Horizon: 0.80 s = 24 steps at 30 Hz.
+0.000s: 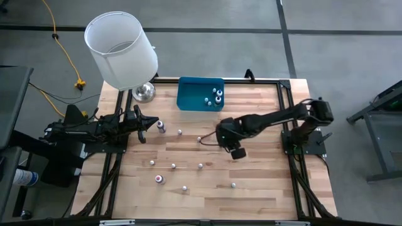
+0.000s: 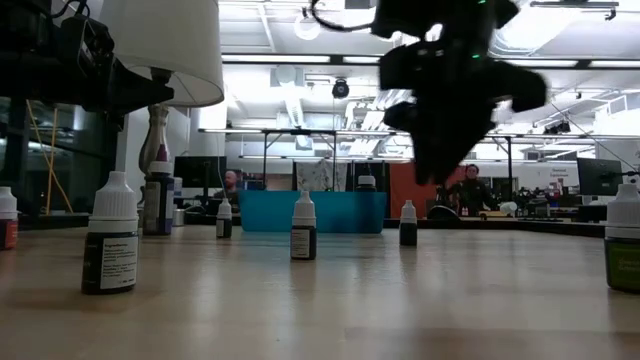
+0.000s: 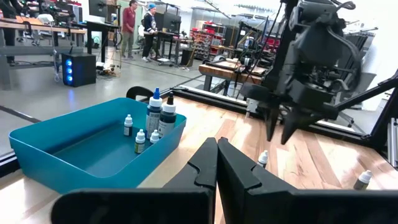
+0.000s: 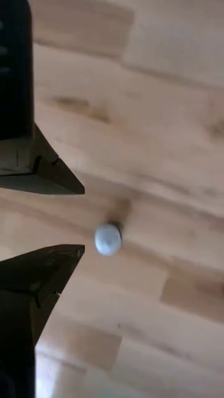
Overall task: Pick & Place food coloring
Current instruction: Put the small black food coloring bottle into the blue bin
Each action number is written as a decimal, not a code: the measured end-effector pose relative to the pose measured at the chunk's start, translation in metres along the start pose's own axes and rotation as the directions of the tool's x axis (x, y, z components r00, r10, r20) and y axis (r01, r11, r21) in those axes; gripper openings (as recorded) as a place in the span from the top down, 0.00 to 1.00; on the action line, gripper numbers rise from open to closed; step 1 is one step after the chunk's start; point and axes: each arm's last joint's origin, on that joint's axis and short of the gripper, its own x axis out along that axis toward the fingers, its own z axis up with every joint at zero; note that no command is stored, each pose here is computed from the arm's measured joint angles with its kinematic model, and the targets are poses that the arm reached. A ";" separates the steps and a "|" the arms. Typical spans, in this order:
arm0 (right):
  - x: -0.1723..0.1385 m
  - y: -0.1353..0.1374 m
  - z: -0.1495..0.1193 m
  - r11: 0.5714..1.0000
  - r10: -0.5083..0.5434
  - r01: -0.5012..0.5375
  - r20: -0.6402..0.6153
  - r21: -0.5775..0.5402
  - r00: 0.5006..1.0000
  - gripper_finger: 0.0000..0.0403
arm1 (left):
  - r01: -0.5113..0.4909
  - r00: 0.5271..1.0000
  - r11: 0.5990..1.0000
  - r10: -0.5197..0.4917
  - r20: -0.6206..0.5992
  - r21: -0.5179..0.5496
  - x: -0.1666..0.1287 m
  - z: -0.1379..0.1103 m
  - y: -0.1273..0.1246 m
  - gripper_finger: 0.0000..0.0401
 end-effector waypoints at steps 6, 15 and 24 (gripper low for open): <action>0.002 -0.019 0.011 0.996 -0.009 0.008 0.005 0.091 1.000 0.68 | 0.000 1.000 1.000 0.000 0.000 0.000 0.000 0.000 0.000 1.00; 0.009 -0.034 0.015 0.984 0.059 -0.050 -0.045 0.168 0.997 0.68 | 0.000 1.000 1.000 0.000 0.000 0.000 0.000 0.000 0.000 1.00; 0.009 -0.033 0.014 0.990 0.074 -0.067 -0.054 0.127 0.996 0.68 | 0.000 1.000 1.000 0.000 0.000 0.000 0.000 0.000 0.000 1.00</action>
